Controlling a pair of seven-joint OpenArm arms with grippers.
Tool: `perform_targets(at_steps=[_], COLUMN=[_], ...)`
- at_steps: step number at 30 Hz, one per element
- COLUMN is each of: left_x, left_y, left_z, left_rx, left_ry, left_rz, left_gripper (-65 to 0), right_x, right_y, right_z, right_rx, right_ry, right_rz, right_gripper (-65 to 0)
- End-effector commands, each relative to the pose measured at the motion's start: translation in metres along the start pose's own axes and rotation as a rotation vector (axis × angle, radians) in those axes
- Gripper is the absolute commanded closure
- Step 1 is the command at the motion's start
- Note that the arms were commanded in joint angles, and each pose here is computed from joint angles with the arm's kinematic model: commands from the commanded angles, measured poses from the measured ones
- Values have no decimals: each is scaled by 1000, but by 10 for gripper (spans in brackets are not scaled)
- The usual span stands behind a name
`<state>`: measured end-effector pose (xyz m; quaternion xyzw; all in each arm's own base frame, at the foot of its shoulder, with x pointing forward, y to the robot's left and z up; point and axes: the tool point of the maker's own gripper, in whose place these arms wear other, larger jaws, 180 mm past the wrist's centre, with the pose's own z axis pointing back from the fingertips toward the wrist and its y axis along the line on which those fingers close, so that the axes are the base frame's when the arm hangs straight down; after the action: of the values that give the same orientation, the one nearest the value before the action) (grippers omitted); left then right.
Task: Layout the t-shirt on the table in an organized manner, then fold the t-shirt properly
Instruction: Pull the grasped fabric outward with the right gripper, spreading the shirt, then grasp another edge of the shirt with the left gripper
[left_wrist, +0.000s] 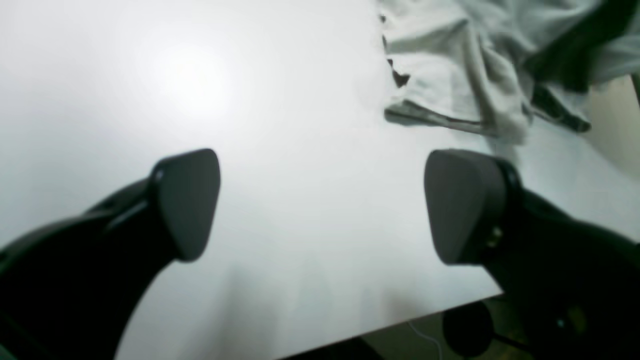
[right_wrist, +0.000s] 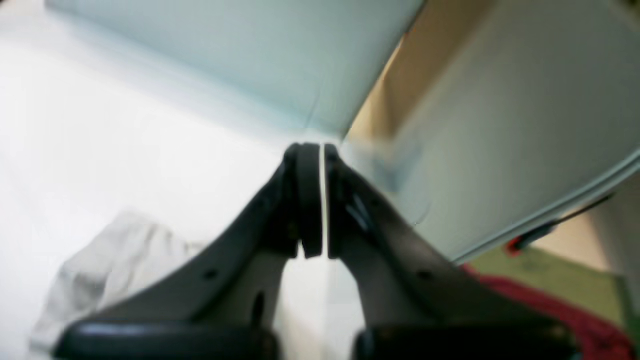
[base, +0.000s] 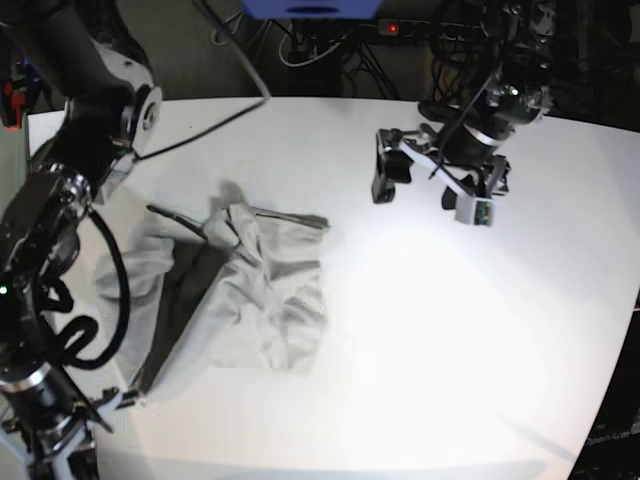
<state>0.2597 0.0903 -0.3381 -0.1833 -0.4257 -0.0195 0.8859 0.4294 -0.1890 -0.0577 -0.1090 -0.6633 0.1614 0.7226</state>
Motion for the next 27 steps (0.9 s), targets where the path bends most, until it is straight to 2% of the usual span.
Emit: perform_targets(at_steps=[1, 3, 7, 12, 17, 20, 27], left_x=[10, 13, 15, 16, 29, 41, 32], left_y=[-3, -3, 0, 1, -15, -42, -116], left_z=[3, 4, 7, 6, -2, -13, -50], left_rx=[-10, -10, -8, -7, -46, -115, -296], left_ry=[-37, -45, -41, -43, -78, -98, -42], left_rz=[-6, -9, -38, -41, -40, -69, -126], left_gripper=[-628, -628, -628, -628, -628, -628, -628], right_x=[26, 41, 37, -26, -77, -101, -131], right_y=[-9, -14, -13, 29, 59, 67, 65], right_z=[3, 4, 4, 6, 17, 25, 38], right_rx=[-18, -20, -2, 119, 183, 201, 209], right_ry=[-66, -83, -51, 47, 115, 170, 247], right_rz=[22, 46, 34, 1, -37, -42, -6], right_gripper=[0, 0, 0, 0, 0, -58, -246])
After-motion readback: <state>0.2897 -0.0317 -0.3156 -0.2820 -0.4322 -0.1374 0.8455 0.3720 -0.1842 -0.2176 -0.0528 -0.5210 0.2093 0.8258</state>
